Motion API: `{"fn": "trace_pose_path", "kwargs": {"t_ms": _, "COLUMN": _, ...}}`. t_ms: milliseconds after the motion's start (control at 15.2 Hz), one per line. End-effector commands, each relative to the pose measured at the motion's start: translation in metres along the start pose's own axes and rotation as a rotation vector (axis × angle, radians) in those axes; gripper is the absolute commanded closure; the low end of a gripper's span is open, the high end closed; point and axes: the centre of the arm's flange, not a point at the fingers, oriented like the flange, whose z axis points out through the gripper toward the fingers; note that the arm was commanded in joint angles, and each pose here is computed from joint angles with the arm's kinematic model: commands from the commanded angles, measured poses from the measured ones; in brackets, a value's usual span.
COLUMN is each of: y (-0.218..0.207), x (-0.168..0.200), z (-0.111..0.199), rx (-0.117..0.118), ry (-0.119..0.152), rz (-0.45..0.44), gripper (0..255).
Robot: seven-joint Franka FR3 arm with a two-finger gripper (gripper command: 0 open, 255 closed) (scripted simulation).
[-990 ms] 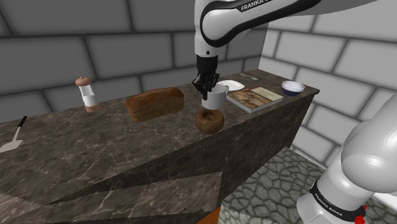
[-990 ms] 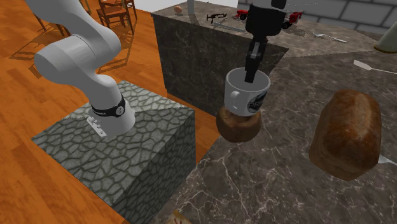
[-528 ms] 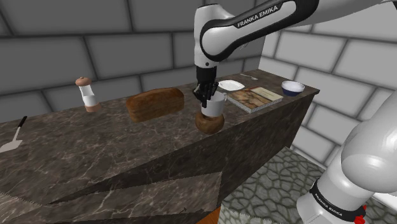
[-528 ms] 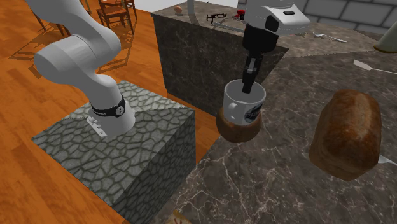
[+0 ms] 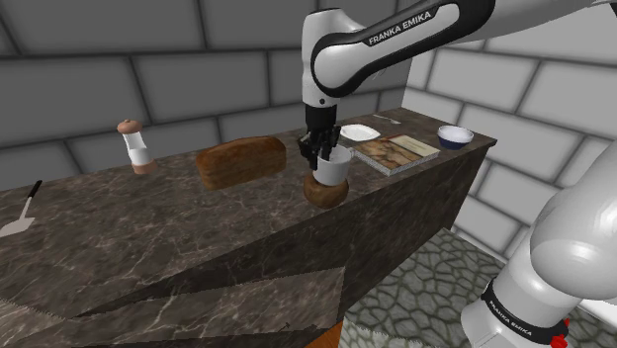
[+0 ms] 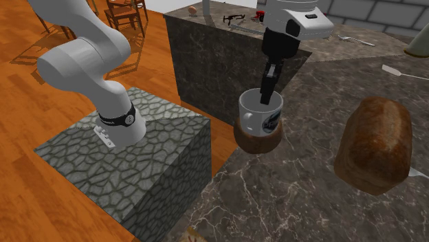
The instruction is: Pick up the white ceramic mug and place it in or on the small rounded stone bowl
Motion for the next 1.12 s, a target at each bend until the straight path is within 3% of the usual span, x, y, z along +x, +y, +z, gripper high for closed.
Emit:
{"fn": "trace_pose_path", "kwargs": {"t_ms": 0, "y": 0.0, "x": 0.0, "z": 0.0, "rx": 0.0, "ry": 0.0, "rz": 0.0, "gripper": 0}}
{"fn": "trace_pose_path", "kwargs": {"t_ms": 264, "y": 0.0, "x": 0.0, "z": 0.0, "rx": 0.0, "ry": 0.0, "rz": 0.0, "gripper": 0}}
{"fn": "trace_pose_path", "kwargs": {"t_ms": 528, "y": 0.0, "x": 0.0, "z": -0.05, "rx": 0.0, "ry": 0.0, "rz": 0.0, "gripper": 0}}
{"fn": "trace_pose_path", "kwargs": {"t_ms": 1056, "y": 0.0, "x": 0.0, "z": -0.05, "rx": 0.0, "ry": 0.0, "rz": 0.0, "gripper": 0}}
